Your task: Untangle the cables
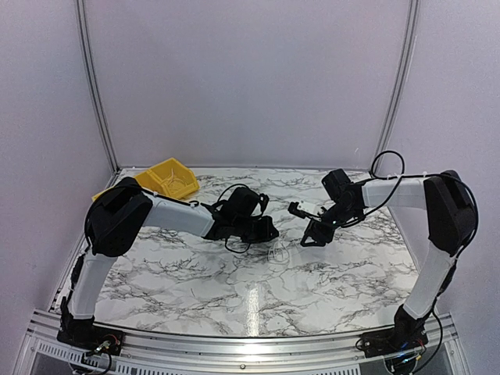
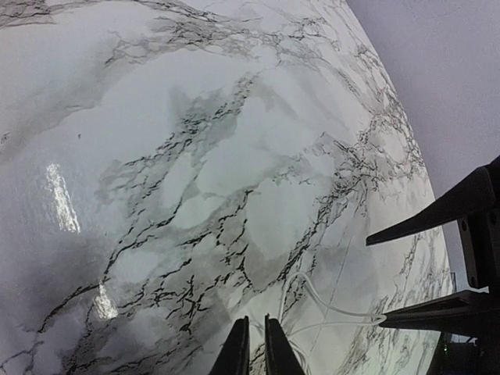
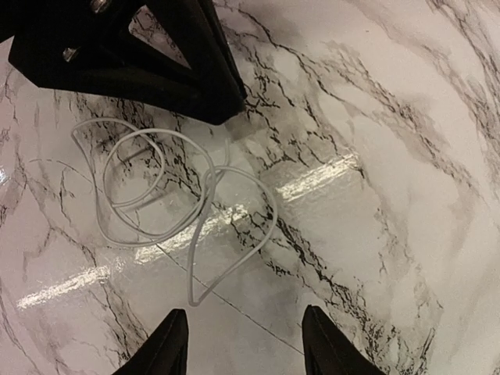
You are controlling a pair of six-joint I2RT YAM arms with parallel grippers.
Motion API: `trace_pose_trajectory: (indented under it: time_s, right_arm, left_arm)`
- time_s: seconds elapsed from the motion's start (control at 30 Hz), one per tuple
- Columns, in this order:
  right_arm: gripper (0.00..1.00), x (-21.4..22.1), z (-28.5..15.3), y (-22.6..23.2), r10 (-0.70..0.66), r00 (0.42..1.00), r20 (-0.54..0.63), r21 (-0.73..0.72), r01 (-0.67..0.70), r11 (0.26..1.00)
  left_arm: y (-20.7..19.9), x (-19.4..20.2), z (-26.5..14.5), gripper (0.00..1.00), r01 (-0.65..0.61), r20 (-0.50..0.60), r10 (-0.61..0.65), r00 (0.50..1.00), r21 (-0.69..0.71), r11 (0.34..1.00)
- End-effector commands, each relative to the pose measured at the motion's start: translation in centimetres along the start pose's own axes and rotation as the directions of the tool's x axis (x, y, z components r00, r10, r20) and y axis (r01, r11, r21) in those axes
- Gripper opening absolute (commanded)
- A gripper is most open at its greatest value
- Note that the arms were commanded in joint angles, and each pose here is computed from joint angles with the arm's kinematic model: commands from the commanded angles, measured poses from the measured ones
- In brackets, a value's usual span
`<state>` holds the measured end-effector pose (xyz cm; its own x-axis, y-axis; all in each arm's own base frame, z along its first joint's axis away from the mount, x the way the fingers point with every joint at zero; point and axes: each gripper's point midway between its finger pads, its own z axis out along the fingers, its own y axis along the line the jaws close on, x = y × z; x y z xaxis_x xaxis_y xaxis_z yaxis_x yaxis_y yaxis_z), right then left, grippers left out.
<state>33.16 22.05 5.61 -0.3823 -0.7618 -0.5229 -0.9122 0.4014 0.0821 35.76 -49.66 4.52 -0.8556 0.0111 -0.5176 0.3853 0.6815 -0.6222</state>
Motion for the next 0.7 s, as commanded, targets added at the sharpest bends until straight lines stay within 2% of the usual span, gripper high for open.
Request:
trace_pose_trajectory:
  time_s: [0.0, 0.23, 0.33, 0.47, 0.57, 0.67]
  right_arm:
    - [0.5, -1.0, 0.2, 0.4, -0.031, 0.999, 0.01, -0.023, 0.031, 0.999]
    - [0.51, -1.1, 0.7, 1.2, -0.04, 0.999, 0.006, -0.049, 0.04, 0.998]
    - [0.51, -1.2, 1.0, 1.5, -0.048, 0.999, 0.001, -0.055, 0.048, 0.997]
    - [0.5, -1.4, 1.4, 1.7, -0.054, 0.999, -0.002, -0.052, 0.054, 0.997]
    - [0.47, -1.8, 1.3, 1.5, -0.053, 0.999, 0.009, -0.032, 0.053, 0.998]
    - [0.38, -2.4, 0.9, 1.4, -0.058, 0.998, 0.029, -0.017, 0.059, 0.998]
  left_arm:
    - [-0.3, -0.3, 0.7, 0.08, 0.002, 0.004, -0.002, 1.0, 0.024, 1.0]
    - [0.1, 0.0, 0.8, 0.15, 0.014, -0.003, -0.014, 1.0, 0.018, 1.0]
    - [0.2, 0.2, 0.7, 0.24, 0.018, -0.005, -0.018, 1.0, 0.012, 1.0]
    - [0.2, 0.1, 0.4, 0.25, 0.016, 0.0, -0.016, 1.0, 0.009, 1.0]
    - [0.1, -0.3, -0.1, 0.26, 0.008, 0.018, -0.008, 1.0, 0.0, 1.0]
    - [0.1, -0.3, 0.0, 0.24, 0.009, 0.012, -0.009, 1.0, 0.007, 1.0]
